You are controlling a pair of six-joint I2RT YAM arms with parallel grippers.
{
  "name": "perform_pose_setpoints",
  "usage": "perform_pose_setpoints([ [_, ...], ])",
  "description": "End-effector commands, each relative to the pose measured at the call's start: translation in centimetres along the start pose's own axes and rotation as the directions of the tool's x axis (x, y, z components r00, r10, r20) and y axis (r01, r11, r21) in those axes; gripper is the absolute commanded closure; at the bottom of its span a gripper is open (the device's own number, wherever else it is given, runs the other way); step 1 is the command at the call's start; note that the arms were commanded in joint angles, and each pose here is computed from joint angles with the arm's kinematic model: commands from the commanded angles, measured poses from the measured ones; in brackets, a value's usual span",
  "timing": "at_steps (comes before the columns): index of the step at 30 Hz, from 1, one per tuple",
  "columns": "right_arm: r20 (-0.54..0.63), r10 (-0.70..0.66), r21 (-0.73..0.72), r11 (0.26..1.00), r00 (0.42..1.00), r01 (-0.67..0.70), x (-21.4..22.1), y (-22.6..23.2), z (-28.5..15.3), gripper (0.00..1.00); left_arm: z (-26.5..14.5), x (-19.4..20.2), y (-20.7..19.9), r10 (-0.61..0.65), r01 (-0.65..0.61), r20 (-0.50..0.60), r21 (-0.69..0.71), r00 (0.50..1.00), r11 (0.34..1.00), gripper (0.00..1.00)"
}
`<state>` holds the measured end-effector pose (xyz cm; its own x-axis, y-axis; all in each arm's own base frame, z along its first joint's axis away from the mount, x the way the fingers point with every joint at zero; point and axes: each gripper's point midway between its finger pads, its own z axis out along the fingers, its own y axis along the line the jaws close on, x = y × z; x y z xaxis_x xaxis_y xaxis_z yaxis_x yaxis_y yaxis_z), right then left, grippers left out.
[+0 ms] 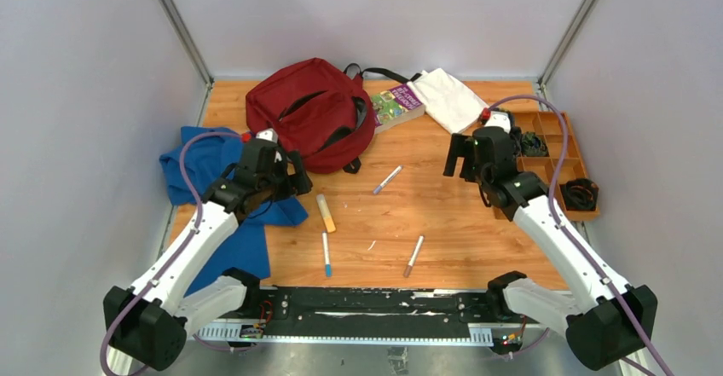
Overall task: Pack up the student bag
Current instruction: Pick up the student bag at the center of the board.
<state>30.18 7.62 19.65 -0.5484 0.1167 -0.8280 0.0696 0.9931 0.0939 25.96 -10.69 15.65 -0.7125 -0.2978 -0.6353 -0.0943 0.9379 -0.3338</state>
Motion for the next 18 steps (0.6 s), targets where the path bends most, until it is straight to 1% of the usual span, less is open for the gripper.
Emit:
perform_pose_setpoints([
  [1, -0.027, 0.036, -0.038, 0.999, 0.999, -0.037, 1.1, 0.6, 0.5, 0.05, 0.9, 2.4, -0.5, -0.020, 0.022, -0.062, 0.040, 0.998, 0.999, 0.03],
  [5, -0.062, 0.045, -0.088, 0.995, 0.997, -0.050, 1.7, 1.8, 0.9, 0.05, 1.3, 4.0, -1.4, 0.011, -0.009, -0.077, 0.032, 0.997, 0.999, 0.01],
  [8, -0.084, 0.045, -0.105, 0.993, 0.995, -0.054, 2.1, 2.3, 1.2, 0.06, 1.4, 4.1, -2.6, -0.010, 0.015, -0.077, 0.062, 0.997, 0.998, 0.00],
  [10, -0.094, 0.055, -0.112, 0.991, 0.994, -0.066, 2.2, 2.5, 1.3, 0.06, 1.6, 3.2, -2.9, -0.040, 0.042, -0.054, 0.049, 0.998, 0.998, 0.00],
  [13, -0.100, 0.058, -0.140, 0.988, 0.993, -0.072, 2.2, 3.0, 1.1, 0.07, 1.9, 0.4, -2.4, -0.072, 0.072, -0.017, -0.038, 0.997, 0.997, 0.00],
  [15, -0.098, 0.061, -0.144, 0.987, 0.993, -0.074, 2.2, 3.0, 0.8, 0.07, 2.7, -1.3, -1.7, -0.137, 0.135, -0.030, -0.075, 0.990, 0.988, 0.00],
  [18, -0.087, 0.063, -0.155, 0.985, 0.994, -0.076, 2.0, 3.0, 0.2, 0.07, 4.5, -3.5, -1.6, -0.250, 0.247, -0.057, -0.044, 0.967, 0.968, 0.00],
])
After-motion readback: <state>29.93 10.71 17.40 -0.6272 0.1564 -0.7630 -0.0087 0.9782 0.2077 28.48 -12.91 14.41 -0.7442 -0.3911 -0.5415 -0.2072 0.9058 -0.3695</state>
